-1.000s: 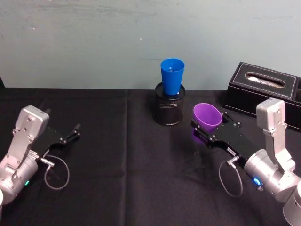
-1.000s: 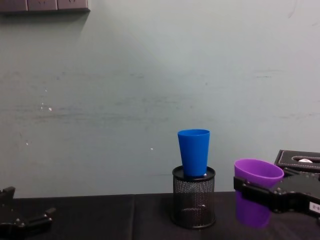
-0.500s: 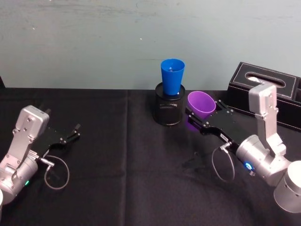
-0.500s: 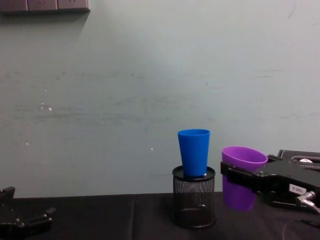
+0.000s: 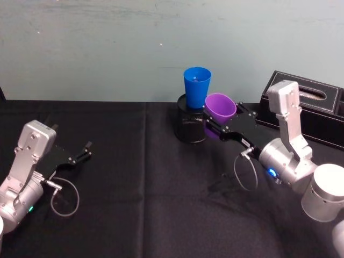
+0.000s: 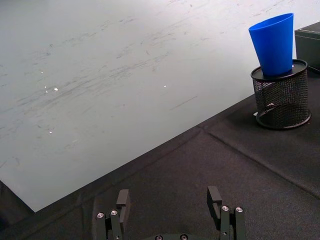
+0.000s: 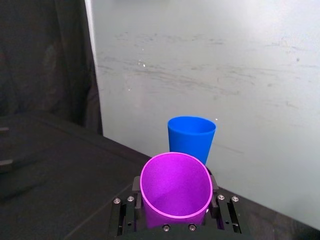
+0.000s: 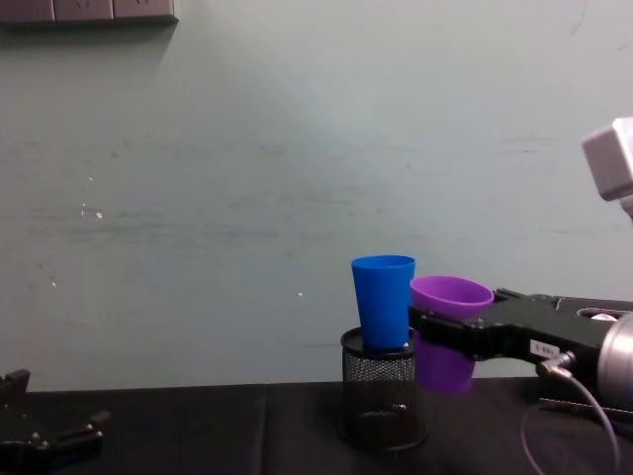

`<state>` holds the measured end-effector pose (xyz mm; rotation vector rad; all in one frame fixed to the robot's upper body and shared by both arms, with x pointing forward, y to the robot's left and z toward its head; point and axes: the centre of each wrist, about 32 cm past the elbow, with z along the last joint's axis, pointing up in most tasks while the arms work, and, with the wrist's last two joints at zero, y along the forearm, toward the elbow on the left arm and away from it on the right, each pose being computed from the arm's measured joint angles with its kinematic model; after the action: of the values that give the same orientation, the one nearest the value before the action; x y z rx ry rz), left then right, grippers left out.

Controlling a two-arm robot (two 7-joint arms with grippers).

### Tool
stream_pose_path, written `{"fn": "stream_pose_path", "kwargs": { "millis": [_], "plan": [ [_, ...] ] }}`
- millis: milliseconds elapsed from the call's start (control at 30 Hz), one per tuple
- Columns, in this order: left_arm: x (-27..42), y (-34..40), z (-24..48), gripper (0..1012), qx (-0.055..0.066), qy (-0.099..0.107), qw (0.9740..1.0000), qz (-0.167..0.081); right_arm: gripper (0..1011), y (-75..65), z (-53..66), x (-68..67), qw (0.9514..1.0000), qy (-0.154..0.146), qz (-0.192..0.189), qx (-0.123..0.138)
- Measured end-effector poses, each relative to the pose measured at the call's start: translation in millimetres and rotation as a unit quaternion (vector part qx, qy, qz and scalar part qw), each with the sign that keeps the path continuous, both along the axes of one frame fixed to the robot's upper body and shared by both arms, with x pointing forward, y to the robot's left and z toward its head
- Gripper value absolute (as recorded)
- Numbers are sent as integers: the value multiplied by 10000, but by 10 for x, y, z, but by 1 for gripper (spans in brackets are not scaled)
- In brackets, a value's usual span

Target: Pick up one cup with a gripper and tap it against the other cup.

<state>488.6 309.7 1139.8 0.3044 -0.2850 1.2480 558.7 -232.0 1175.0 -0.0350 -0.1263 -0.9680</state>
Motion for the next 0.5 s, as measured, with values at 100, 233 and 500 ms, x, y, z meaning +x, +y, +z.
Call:
{"fn": "stream_pose_path", "kwargs": {
  "millis": [100, 233, 500],
  "plan": [
    [0, 0, 0, 1011, 0, 0, 10000, 0, 735, 22, 29, 67, 10000, -24, -4, -27],
    [0, 0, 0, 1011, 0, 0, 10000, 0, 735, 48, 65, 152, 10000, -43, 0, -46],
    [0, 0, 0, 1011, 0, 0, 10000, 0, 735, 78, 104, 253, 9999, -111, 54, -37]
  ]
}}
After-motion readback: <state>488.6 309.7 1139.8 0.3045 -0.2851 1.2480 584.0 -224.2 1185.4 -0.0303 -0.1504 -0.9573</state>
